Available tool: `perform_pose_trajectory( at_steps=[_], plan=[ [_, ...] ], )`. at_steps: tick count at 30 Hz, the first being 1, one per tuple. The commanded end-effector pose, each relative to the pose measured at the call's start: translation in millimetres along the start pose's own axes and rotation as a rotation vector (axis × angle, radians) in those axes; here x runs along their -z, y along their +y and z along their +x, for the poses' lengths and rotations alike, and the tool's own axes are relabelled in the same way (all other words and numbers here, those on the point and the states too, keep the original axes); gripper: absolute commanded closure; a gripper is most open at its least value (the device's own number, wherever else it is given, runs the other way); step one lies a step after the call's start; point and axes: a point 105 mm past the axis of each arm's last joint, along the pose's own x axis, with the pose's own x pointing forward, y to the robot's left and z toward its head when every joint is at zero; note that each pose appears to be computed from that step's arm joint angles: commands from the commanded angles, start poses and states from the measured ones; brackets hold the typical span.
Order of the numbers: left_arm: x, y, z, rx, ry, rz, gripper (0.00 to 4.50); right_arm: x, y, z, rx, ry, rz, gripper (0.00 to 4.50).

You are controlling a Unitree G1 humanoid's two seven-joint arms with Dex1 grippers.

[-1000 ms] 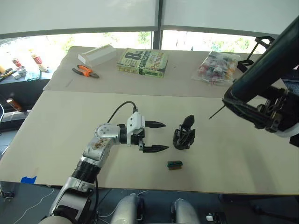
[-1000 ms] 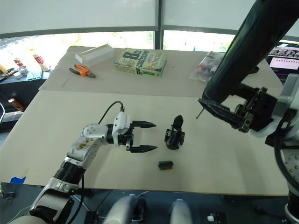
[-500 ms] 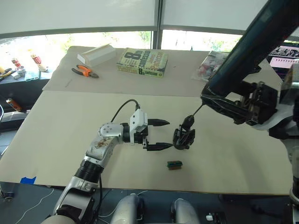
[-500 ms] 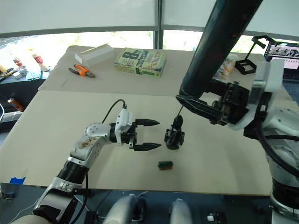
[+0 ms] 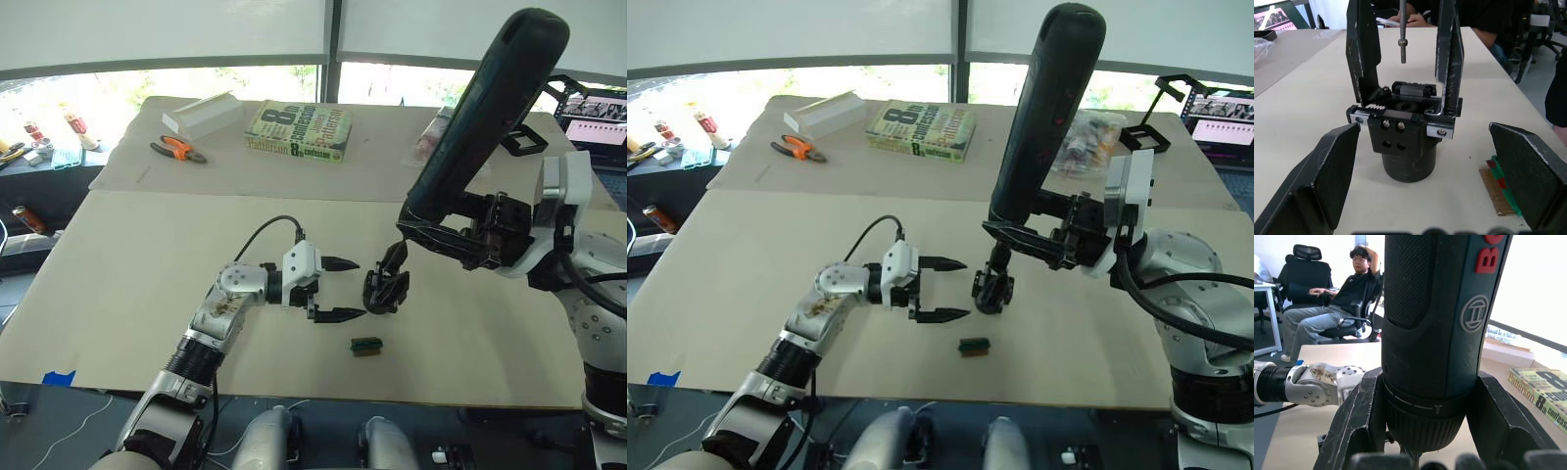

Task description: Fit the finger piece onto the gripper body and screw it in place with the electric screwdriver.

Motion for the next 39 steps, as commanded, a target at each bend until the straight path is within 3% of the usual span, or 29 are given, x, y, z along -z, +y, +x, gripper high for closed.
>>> perform_pose_trajectory(
  at_steps=[1, 39],
  plan=[
    [-1, -1, 5, 0.002, -0.008, 0.029, 0.0, -14, 4, 2, -0.032, -0.045, -0.051, 2.57],
    [1, -7, 12, 0.008, 0.001, 0.019, 0.0, 11, 9, -2, -0.047, -0.005, -0.01, 2.57]
  ],
)
